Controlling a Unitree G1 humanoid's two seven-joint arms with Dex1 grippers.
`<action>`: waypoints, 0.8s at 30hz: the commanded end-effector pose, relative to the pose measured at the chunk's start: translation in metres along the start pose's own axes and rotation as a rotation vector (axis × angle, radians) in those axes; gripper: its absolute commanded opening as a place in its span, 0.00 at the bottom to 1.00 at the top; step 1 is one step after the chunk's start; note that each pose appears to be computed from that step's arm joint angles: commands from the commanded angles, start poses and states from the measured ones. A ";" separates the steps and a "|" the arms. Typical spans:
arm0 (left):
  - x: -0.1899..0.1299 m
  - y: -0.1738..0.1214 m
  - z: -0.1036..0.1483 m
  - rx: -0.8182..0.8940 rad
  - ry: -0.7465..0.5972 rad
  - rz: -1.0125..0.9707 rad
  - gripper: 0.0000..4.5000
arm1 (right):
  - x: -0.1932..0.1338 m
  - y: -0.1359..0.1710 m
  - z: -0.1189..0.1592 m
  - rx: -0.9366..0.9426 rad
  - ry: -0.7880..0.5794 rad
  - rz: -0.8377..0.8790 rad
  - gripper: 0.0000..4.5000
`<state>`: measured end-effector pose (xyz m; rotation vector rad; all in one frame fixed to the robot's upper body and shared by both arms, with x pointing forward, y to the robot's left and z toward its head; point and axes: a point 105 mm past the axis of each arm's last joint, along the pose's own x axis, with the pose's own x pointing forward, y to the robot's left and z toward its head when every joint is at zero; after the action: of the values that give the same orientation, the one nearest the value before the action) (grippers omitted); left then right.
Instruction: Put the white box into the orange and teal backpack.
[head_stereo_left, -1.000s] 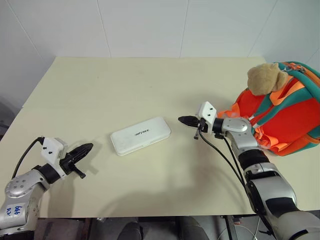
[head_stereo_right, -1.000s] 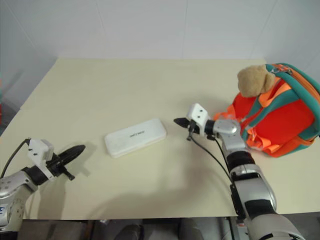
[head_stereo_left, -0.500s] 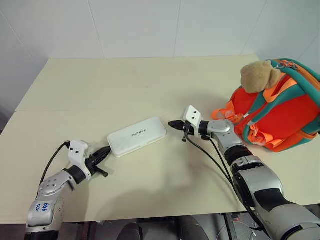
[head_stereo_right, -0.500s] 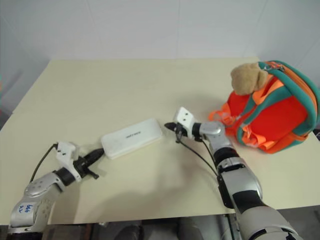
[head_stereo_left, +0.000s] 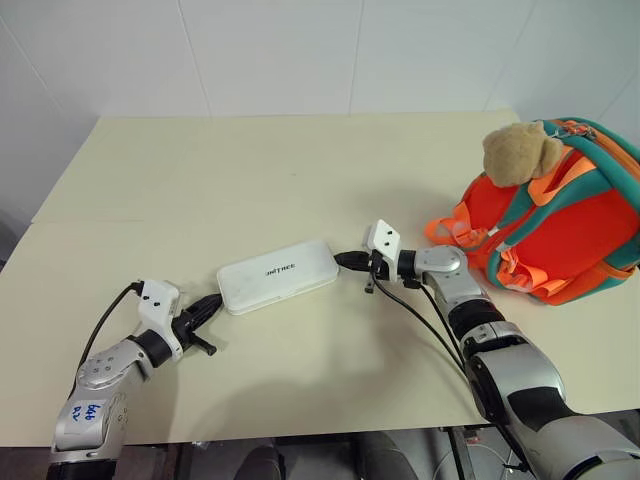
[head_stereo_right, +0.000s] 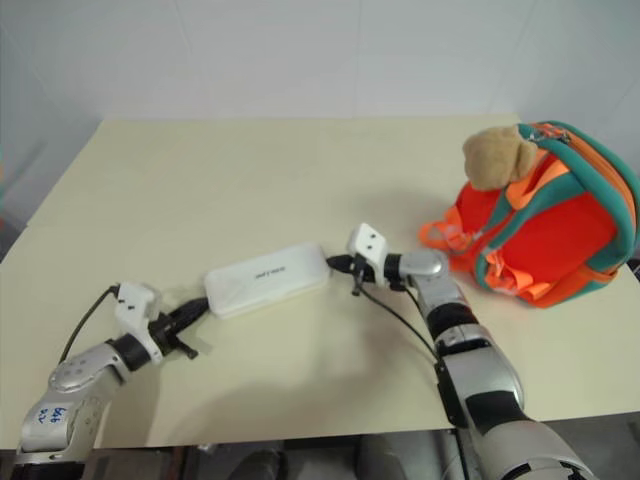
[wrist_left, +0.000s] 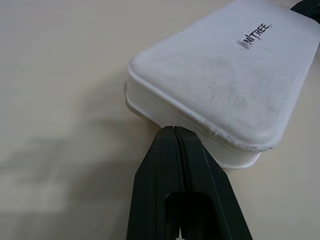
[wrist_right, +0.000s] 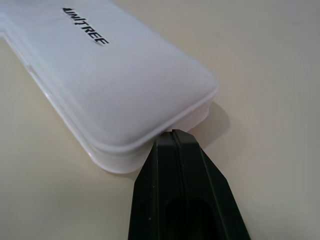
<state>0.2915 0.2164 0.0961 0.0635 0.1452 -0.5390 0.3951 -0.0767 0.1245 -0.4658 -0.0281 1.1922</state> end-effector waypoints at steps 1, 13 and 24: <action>0.008 -0.028 0.008 0.052 -0.018 -0.159 0.01 | -0.009 0.012 0.012 -0.022 -0.046 0.054 0.03; 0.015 -0.058 0.006 0.078 0.003 -0.362 0.01 | -0.087 0.056 0.006 0.081 0.053 -0.038 0.03; 0.015 -0.062 0.002 0.089 0.024 -0.420 0.01 | -0.135 0.070 -0.013 0.181 0.166 -0.201 0.03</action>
<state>0.2743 0.1580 0.0885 0.1038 0.1844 -0.9341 0.2848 -0.1763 0.1052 -0.3709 0.2127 0.9796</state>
